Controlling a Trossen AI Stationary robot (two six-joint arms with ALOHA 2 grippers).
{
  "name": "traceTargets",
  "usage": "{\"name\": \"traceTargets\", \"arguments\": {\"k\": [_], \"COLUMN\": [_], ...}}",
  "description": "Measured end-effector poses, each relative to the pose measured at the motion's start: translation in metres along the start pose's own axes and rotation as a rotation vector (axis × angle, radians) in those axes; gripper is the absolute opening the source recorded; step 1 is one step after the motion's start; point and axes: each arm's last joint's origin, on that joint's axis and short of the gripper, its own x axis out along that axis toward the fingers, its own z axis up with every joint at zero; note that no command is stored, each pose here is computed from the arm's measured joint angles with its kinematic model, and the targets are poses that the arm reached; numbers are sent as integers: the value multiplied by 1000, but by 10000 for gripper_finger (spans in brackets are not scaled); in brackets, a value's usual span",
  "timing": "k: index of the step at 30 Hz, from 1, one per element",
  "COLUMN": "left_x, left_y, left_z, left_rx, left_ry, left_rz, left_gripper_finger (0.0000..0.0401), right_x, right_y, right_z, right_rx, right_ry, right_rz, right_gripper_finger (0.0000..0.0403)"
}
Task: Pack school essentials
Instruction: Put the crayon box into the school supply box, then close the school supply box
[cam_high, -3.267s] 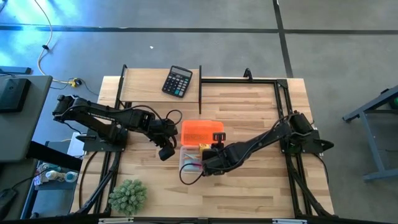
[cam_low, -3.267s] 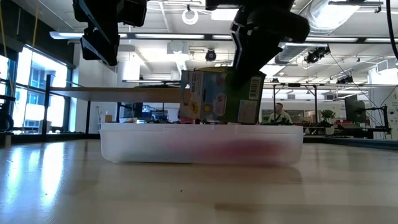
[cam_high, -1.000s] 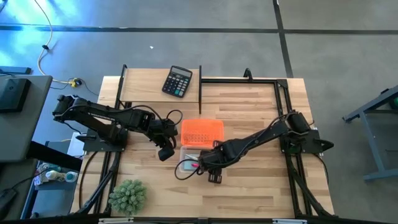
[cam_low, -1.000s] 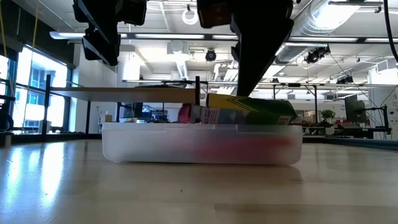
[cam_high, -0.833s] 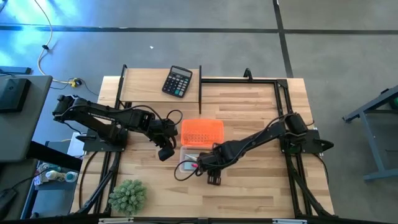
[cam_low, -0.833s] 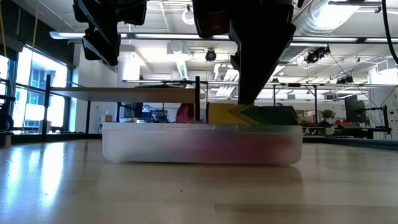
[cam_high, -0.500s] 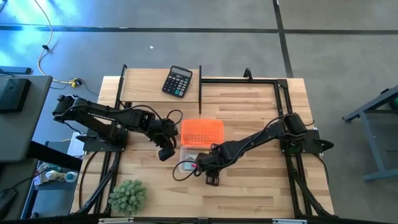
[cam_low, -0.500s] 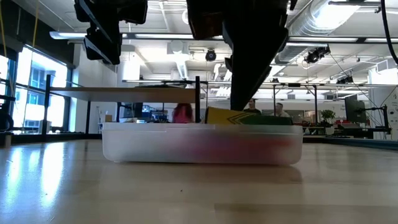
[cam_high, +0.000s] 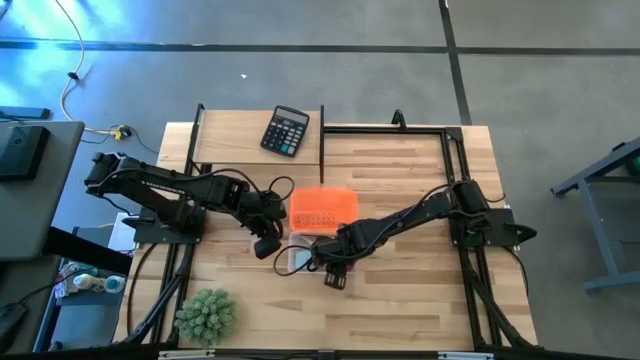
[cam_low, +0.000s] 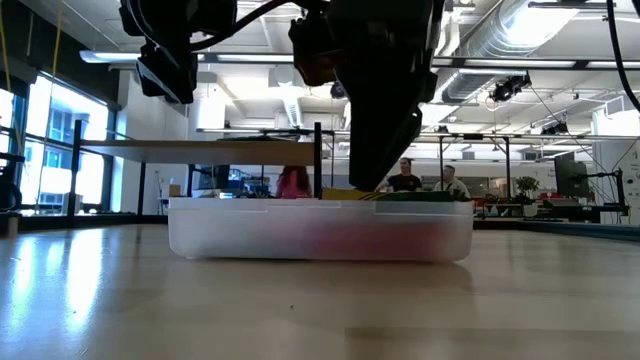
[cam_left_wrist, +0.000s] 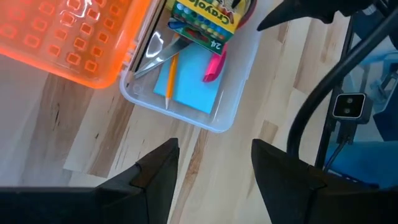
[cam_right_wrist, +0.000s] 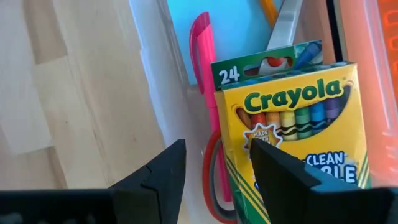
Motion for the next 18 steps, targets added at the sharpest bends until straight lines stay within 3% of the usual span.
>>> {"name": "traceTargets", "arguments": {"k": [18], "left_x": [0], "left_y": [1], "left_z": [-1], "left_rx": [159], "left_ry": [16], "left_rz": [9], "left_gripper_finger": [191], "right_x": [-14], "right_y": [5], "right_z": [7], "right_rx": [74], "right_ry": [-28], "right_rz": [-21], "right_gripper_finger": [171]}}
